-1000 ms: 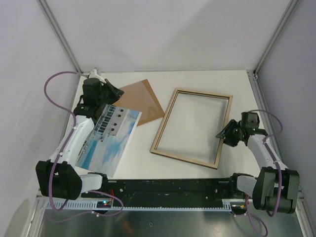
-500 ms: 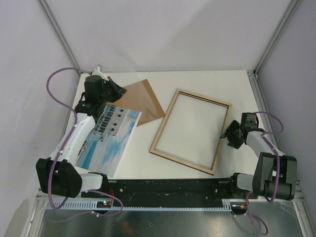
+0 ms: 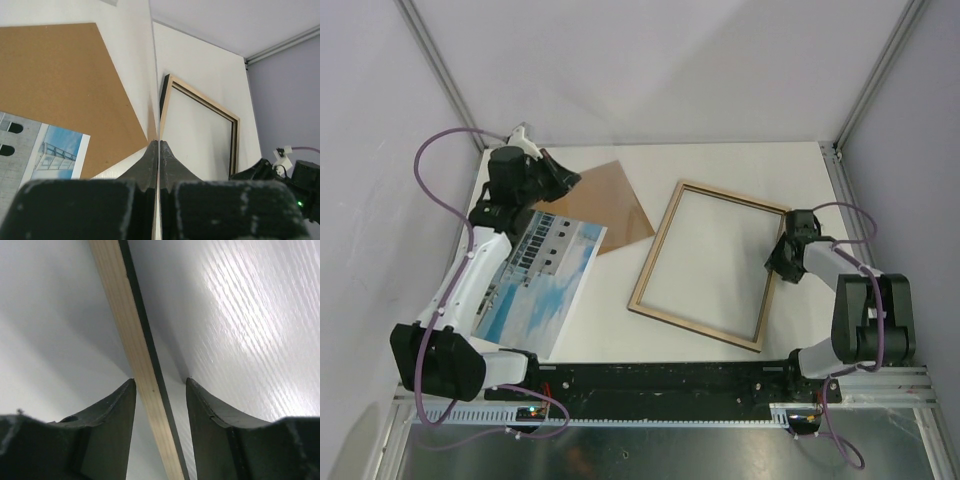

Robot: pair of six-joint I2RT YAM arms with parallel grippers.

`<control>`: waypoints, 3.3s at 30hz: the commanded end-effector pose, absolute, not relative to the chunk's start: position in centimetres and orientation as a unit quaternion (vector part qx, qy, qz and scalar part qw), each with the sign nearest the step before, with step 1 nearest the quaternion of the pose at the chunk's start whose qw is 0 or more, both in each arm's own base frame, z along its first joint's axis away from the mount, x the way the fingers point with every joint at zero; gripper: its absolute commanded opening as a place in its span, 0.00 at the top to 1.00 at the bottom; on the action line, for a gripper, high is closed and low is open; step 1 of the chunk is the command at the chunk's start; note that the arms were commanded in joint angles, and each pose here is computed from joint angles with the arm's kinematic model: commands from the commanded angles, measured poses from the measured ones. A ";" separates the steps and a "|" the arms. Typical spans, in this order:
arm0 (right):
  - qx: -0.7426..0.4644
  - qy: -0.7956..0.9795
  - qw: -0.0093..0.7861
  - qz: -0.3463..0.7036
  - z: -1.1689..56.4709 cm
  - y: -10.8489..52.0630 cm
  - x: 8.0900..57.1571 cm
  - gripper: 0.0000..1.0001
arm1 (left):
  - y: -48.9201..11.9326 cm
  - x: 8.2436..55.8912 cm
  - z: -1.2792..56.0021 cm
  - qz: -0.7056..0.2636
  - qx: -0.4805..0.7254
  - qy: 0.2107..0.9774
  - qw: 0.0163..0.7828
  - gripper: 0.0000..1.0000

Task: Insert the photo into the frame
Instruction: Move the frame body to the center of the board, then place the glass panel in the frame body.

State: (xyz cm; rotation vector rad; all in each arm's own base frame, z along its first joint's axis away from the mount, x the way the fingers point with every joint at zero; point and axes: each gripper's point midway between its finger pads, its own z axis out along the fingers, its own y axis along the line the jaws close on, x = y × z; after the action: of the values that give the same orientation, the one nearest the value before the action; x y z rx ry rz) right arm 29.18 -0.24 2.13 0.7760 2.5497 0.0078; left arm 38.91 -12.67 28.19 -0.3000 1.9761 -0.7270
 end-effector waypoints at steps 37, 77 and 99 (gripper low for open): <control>0.015 0.935 0.318 -0.156 4.0 3.2 37.0 0.77 | -19.2 37.2 30.0 -0.452 -0.005 0.806 0.381 1.00; 0.314 0.898 0.295 0.087 5.5 0.4 34.8 0.68 | -31.7 35.3 21.5 -0.593 -0.058 0.762 0.253 1.00; 0.307 0.908 0.265 0.102 1.9 1.2 34.1 0.78 | -32.5 34.8 20.1 -0.628 -0.077 0.717 0.292 1.00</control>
State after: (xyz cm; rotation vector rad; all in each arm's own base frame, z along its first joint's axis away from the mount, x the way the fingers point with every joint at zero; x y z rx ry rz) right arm 33.62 1.24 2.17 0.8260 2.4734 0.2621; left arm 34.39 -31.77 17.77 -0.2528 2.0354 -1.6251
